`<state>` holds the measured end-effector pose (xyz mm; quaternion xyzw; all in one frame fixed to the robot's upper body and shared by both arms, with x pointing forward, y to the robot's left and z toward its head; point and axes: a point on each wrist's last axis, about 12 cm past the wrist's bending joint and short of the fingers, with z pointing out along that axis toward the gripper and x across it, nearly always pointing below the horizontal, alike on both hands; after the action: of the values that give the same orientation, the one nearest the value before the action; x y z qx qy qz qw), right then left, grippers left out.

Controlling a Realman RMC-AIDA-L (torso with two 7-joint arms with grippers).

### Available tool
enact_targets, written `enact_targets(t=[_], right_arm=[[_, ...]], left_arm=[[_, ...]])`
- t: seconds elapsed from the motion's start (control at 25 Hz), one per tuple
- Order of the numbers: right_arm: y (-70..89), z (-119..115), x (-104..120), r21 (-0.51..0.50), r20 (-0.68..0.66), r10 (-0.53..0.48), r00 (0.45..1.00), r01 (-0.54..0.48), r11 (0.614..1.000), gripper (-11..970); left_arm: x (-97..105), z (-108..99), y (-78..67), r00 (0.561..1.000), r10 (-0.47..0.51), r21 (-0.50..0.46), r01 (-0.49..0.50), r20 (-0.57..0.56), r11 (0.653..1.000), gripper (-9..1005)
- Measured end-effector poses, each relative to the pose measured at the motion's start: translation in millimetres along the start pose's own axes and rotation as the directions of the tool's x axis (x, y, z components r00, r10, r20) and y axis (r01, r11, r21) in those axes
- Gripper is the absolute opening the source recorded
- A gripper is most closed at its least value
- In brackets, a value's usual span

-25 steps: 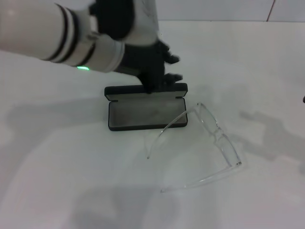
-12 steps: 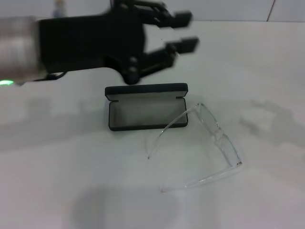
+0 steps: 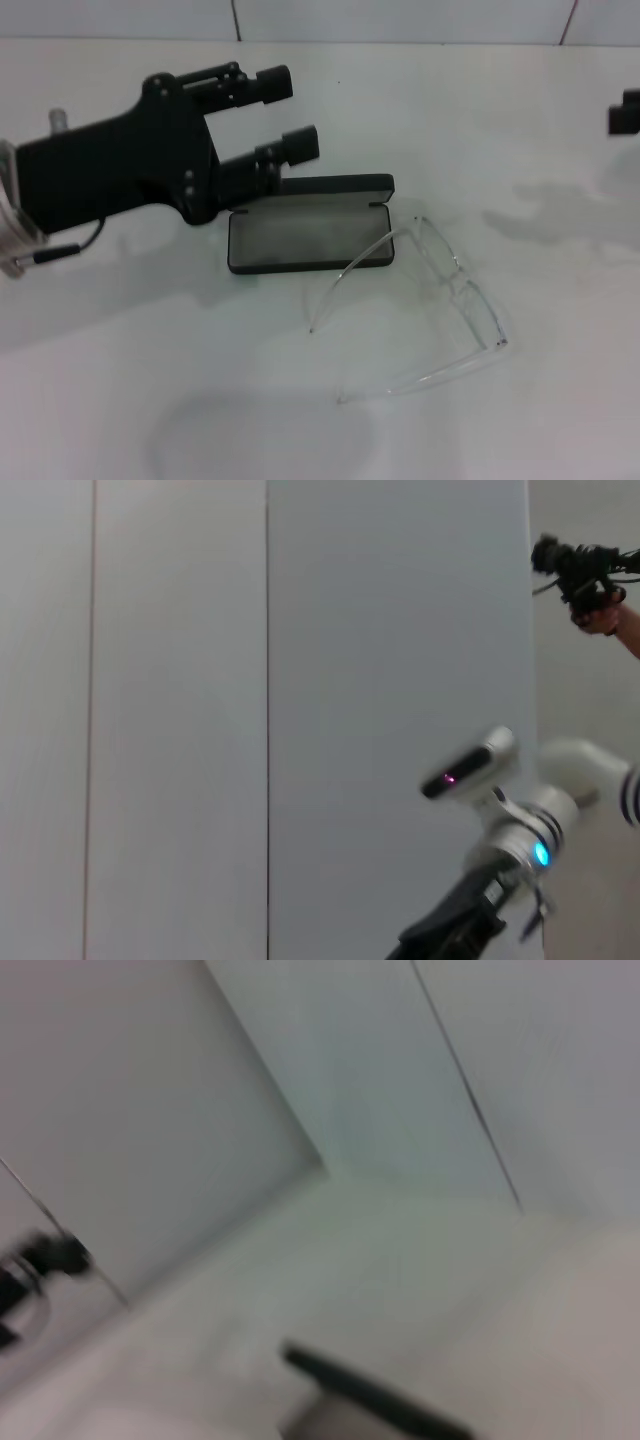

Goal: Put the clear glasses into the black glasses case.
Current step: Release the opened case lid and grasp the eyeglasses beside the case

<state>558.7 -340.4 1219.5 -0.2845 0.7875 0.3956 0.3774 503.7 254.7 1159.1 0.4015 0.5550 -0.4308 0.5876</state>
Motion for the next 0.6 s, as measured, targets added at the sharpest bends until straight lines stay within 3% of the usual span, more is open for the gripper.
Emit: enact_targets(t=[0.16,0.32,0.6], right_arm=[[13.7,28.0,-41.8,0.129,-0.281,0.045,0.959,-0.009,0.992,693],[28.5,55.1,-77.3,0.154,-0.440,0.089,0.894,-0.022,0.988,693],[34.7,90.3,-98.2,0.226,-0.629,0.164,0.760,-0.023,0.974,694]], left_arm=[[21.6,-3.5,-4.7,1.000,-0.007,-0.013,0.007,0.001,1.000,614],[31.1,-9.0,-8.5,1.000,-0.003,-0.032,0.004,0.005,0.999,716],[35.4,-17.1,-12.4,1.000,0.021,-0.041,-0.021,-0.011,0.999,860]])
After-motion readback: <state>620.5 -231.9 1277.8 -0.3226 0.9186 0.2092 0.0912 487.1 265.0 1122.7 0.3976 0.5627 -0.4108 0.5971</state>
